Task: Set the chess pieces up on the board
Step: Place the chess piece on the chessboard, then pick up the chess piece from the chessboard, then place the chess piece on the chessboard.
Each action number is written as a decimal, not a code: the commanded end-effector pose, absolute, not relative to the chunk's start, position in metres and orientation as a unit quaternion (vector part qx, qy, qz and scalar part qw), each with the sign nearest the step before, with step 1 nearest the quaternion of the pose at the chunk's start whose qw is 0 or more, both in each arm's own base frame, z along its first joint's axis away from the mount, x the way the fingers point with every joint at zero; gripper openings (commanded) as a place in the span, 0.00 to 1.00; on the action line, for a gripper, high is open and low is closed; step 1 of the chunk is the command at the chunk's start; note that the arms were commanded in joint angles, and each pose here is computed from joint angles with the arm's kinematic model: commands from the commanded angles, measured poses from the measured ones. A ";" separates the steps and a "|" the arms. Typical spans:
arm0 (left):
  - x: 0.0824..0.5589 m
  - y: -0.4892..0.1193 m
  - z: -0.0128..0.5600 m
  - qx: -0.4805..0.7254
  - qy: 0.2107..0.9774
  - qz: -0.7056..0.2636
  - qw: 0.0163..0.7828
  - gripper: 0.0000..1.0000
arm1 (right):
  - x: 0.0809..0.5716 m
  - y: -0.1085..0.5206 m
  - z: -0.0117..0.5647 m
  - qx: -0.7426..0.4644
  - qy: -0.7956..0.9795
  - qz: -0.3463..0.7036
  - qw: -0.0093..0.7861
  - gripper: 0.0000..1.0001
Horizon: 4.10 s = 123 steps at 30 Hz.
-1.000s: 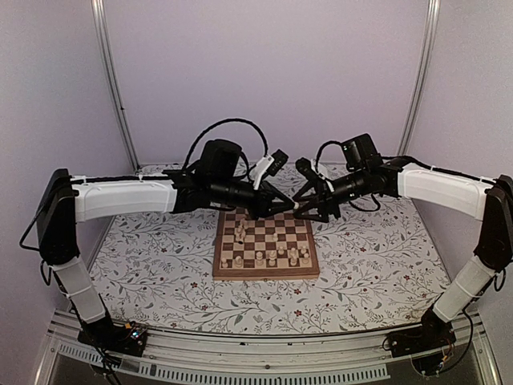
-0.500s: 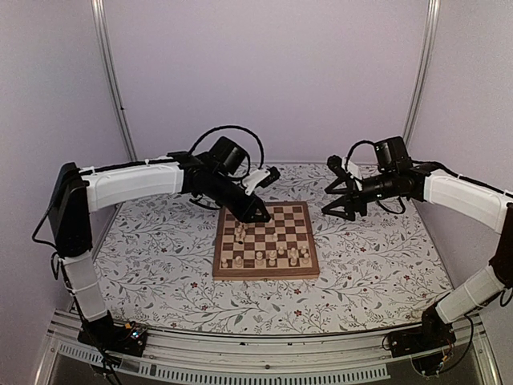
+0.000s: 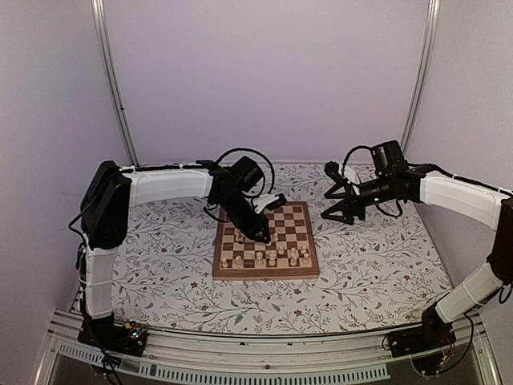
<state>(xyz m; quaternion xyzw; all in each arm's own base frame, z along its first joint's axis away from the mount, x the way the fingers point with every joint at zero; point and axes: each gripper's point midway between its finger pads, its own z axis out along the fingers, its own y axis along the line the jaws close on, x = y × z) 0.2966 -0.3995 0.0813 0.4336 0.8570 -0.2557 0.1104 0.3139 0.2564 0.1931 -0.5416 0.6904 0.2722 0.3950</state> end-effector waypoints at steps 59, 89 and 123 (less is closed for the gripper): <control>0.348 -0.434 0.068 0.409 0.878 -0.189 0.164 0.41 | 0.311 0.254 0.176 -0.551 0.696 0.271 0.373 0.73; 0.314 -0.396 0.087 0.409 0.884 -0.167 0.153 0.12 | 0.311 0.256 0.170 -0.551 0.699 0.277 0.363 0.72; 0.293 -0.398 0.086 0.416 0.882 -0.183 0.128 0.34 | 0.311 0.256 0.165 -0.549 0.703 0.280 0.355 0.72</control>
